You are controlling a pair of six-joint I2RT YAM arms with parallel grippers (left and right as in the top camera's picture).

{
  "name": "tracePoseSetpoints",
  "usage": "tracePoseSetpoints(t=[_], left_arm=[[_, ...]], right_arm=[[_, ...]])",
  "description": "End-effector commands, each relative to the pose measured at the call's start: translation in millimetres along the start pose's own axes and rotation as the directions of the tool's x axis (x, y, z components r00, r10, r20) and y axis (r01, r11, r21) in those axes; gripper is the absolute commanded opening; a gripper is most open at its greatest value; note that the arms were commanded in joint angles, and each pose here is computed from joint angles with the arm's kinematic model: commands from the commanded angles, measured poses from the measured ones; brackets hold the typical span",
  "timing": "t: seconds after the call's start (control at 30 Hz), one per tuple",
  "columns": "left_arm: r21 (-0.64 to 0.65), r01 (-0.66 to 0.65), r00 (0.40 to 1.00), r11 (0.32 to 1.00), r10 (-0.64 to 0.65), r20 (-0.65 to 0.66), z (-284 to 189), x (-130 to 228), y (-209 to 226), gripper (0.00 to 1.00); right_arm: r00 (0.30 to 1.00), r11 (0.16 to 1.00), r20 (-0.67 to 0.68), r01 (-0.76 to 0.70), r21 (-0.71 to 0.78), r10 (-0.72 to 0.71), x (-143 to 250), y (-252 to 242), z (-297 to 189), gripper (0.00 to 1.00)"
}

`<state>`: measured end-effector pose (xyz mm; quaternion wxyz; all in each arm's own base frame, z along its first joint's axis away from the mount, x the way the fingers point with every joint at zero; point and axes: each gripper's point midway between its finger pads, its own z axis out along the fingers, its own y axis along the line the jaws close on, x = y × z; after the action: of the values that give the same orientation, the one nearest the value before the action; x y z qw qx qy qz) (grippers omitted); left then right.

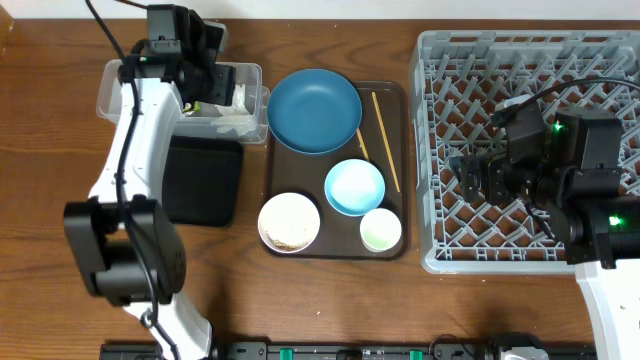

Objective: Sort waste into correct bins and load items into the dishwasher rack
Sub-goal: 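Carry the paper waste with left gripper and drop into clear bin, then move left gripper to the white cup and grasp it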

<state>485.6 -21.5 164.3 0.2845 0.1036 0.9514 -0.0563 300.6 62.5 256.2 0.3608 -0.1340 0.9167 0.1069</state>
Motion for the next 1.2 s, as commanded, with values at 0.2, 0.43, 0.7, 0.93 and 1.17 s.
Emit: tracePoseSetpoints(t=[0.2,0.43,0.7,0.93,1.17], left_arm=[[0.146,0.28,0.959,0.949,-0.271,-0.082,-88,15,-97,0.62],[0.251,0.312,0.91,0.916,-0.212,-0.356,-86,76,-188,0.62],[0.187,0.251,0.859,0.95,-0.129,-0.496,-63,151,-250,0.62],[0.138,0.177,0.874,0.975,-0.091,-0.477,-39,189,-278,0.61],[0.063,0.105,0.887,0.993,-0.065,-0.458,-19,206,-283,0.61]], right_arm=[[1.0,1.0,0.013,0.007,-0.016,-0.006,-5,5,-3,0.99],[1.0,1.0,0.014,-0.013,-0.017,0.014,-6,5,-3,0.99],[1.0,1.0,0.013,-0.021,-0.017,0.021,-5,5,-3,0.99],[1.0,0.999,0.012,-0.028,-0.017,0.028,-5,5,-3,0.99],[0.999,0.999,-0.01,-0.042,-0.019,0.042,-2,4,2,0.99]])
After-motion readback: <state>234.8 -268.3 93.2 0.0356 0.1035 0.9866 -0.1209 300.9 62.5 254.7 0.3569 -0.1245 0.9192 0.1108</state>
